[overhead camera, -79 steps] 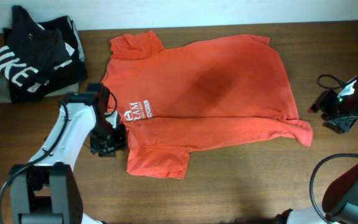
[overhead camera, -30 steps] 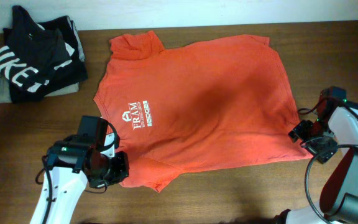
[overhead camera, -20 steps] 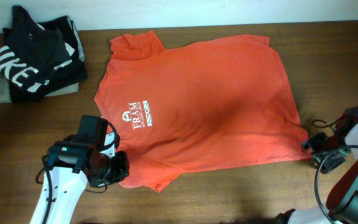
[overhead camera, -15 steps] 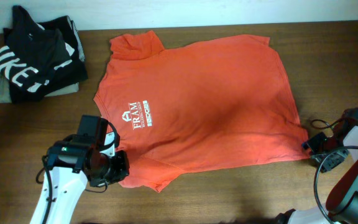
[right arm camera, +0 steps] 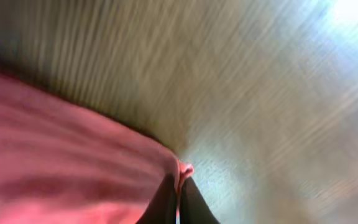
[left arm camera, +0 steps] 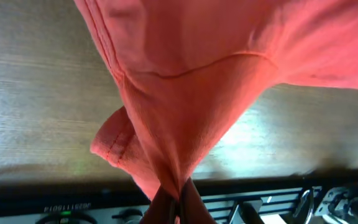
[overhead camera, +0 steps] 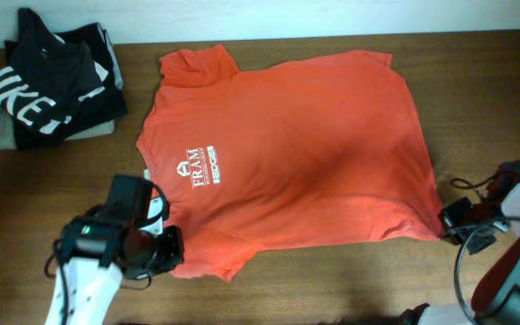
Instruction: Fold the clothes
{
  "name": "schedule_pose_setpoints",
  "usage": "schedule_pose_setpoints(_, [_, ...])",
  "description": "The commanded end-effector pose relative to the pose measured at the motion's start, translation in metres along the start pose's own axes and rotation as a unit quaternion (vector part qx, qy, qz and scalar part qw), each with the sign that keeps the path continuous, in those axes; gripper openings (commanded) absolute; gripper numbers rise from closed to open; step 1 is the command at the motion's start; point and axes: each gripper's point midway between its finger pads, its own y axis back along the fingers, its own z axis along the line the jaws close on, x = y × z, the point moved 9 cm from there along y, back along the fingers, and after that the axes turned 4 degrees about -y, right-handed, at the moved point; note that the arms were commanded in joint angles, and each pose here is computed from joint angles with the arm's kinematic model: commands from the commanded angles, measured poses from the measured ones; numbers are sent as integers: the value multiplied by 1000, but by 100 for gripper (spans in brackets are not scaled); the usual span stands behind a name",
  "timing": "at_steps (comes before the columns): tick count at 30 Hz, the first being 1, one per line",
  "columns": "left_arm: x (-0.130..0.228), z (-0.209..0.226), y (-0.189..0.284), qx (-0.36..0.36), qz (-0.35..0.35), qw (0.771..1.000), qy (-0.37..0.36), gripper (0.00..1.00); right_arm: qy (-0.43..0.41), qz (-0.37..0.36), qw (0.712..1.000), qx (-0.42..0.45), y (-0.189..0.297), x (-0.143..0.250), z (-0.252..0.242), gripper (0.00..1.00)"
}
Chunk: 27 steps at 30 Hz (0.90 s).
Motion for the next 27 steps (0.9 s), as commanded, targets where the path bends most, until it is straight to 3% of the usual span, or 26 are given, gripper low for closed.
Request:
schedule_pose_setpoints(1, [10,-3,26,20,-87,996,-21,1,34,-70,993,-93,63,4,13,4])
schedule_pose_setpoints(2, [0,-5,32,22,-138,990,-31,1,52,-122,981,-144,95,13,16,4])
schedule_pose_setpoints(4, [-13,-2,31,-10,-165,986,-28,1,59,-142,974,-166,105,15,18,4])
schedule_pose_setpoints(13, [-93,-3,-1,-69,-230,971,-16,1,62,-180,957,-220,104,-5,48,4])
schedule_pose_setpoints(18, [-134,-4,-20,-87,-284,955,2,1,118,-216,934,-260,97,-13,91,4])
schedule_pose_setpoints(27, [-206,-15,-28,-68,-445,893,8,2,129,-239,921,-278,46,-26,156,4])
